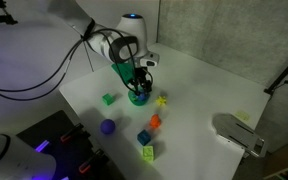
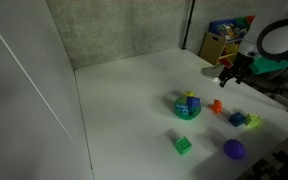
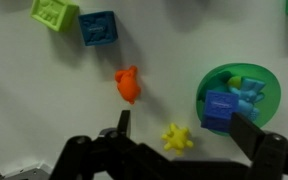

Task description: Put the orange toy in the green bowl

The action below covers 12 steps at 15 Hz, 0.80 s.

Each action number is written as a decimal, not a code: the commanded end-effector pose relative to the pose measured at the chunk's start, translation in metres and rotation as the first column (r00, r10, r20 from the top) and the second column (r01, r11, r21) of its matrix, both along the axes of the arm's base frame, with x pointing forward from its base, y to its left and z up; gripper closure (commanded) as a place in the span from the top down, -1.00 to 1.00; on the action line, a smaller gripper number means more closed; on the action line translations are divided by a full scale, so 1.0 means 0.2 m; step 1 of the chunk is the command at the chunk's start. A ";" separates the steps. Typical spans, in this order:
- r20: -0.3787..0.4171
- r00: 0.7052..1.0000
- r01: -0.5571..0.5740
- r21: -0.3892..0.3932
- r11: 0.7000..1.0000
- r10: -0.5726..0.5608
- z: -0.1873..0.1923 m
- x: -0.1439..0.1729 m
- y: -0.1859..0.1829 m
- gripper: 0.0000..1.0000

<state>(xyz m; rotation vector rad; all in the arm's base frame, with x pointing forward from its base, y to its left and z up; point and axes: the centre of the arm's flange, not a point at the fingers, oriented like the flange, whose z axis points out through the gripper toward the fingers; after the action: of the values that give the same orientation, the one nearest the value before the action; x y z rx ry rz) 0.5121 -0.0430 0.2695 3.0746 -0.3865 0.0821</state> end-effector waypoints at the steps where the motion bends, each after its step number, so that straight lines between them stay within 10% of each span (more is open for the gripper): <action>1: 0.012 1.000 -0.015 0.004 1.000 0.015 -0.19 0.14 -0.13 1.00; 12: -0.012 0.998 -0.067 -0.039 0.997 0.067 -0.72 0.19 -0.35 1.00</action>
<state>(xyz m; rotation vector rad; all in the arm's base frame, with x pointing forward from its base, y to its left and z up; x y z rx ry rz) 0.5399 -0.1007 0.1442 3.0559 -0.3057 0.0672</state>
